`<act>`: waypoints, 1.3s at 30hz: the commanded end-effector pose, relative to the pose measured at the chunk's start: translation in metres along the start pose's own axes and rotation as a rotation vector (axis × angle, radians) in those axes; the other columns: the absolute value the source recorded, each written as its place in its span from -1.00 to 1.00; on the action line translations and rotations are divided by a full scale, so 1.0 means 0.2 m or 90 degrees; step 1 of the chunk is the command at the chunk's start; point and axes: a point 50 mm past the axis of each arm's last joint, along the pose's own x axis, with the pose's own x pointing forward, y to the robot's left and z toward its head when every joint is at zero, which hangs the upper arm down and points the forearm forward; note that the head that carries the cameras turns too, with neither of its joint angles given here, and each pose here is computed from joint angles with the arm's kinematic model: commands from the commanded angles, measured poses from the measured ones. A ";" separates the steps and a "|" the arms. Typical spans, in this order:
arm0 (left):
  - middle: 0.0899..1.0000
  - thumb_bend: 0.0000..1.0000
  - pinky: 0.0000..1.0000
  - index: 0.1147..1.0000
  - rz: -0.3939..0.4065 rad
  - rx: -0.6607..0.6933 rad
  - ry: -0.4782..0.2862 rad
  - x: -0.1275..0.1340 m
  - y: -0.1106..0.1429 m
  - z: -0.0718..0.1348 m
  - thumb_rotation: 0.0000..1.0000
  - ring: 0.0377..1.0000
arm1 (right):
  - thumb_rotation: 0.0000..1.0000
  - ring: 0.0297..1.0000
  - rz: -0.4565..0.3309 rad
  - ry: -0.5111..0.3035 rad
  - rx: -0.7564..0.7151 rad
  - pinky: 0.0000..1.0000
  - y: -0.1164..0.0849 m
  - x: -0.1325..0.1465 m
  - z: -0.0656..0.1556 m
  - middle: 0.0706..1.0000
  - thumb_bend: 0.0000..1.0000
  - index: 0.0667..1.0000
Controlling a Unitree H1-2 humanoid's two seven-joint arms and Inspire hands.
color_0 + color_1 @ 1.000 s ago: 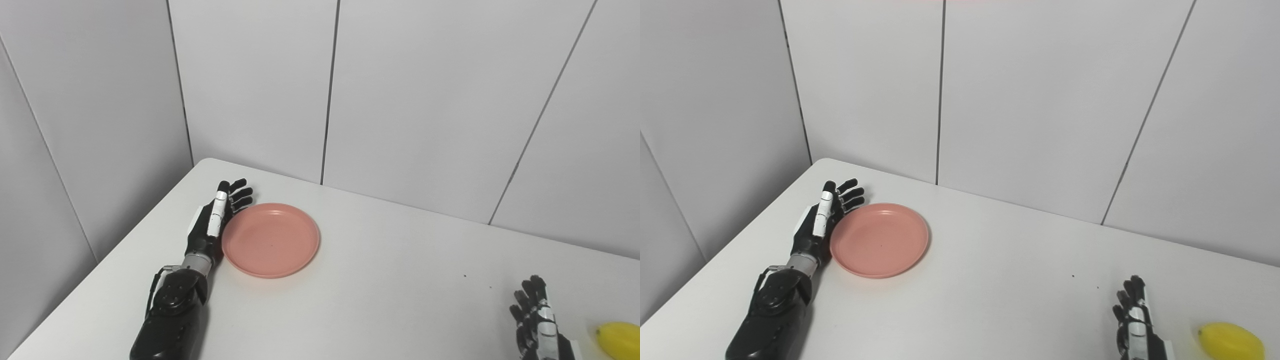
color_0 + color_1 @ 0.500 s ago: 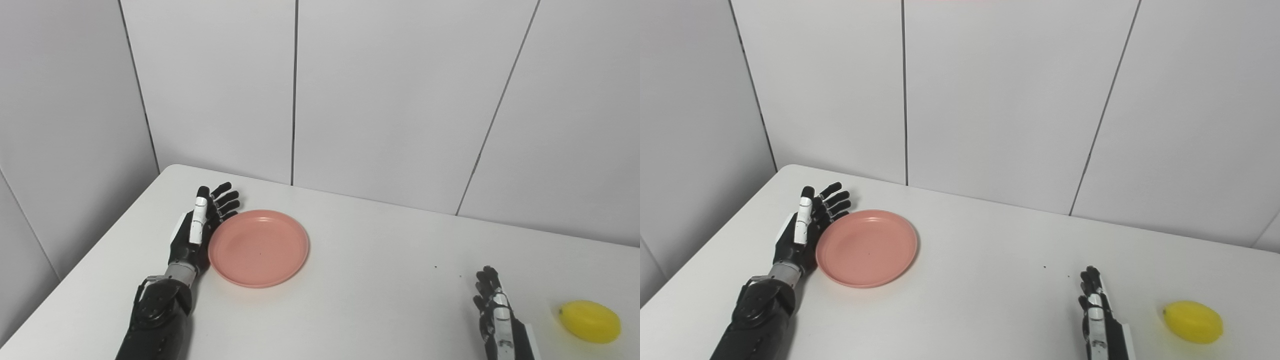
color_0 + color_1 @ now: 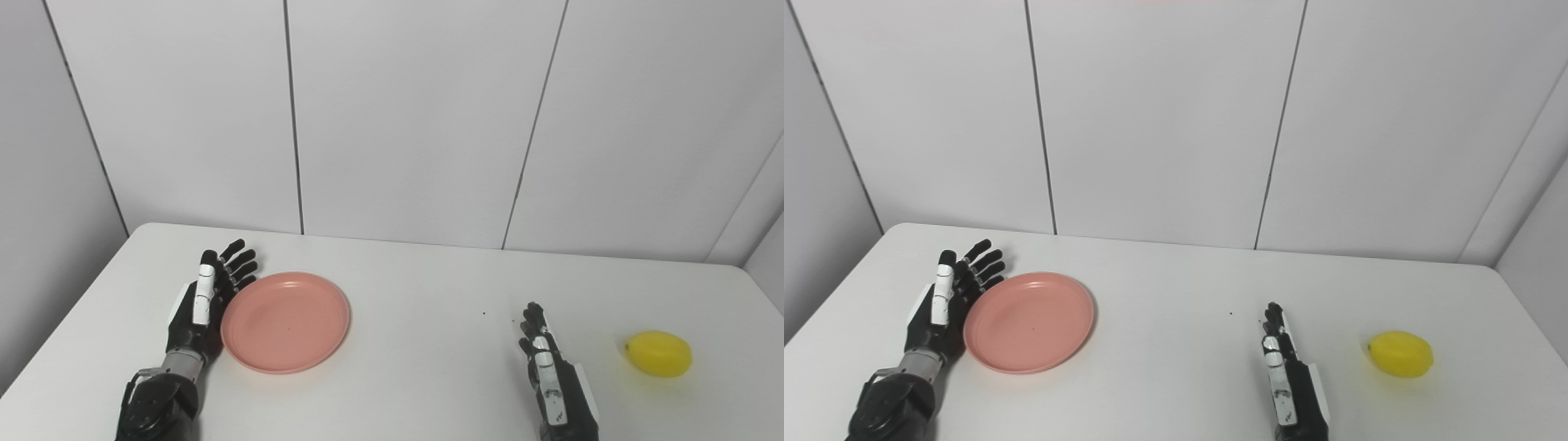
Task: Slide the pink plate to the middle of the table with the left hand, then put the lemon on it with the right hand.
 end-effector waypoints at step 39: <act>0.83 0.56 0.89 0.82 -0.086 -0.079 0.020 -0.29 -0.73 -0.07 1.00 0.86 | 1.00 1.00 0.017 -0.043 -0.013 1.00 0.04 0.08 0.11 1.00 0.58 0.96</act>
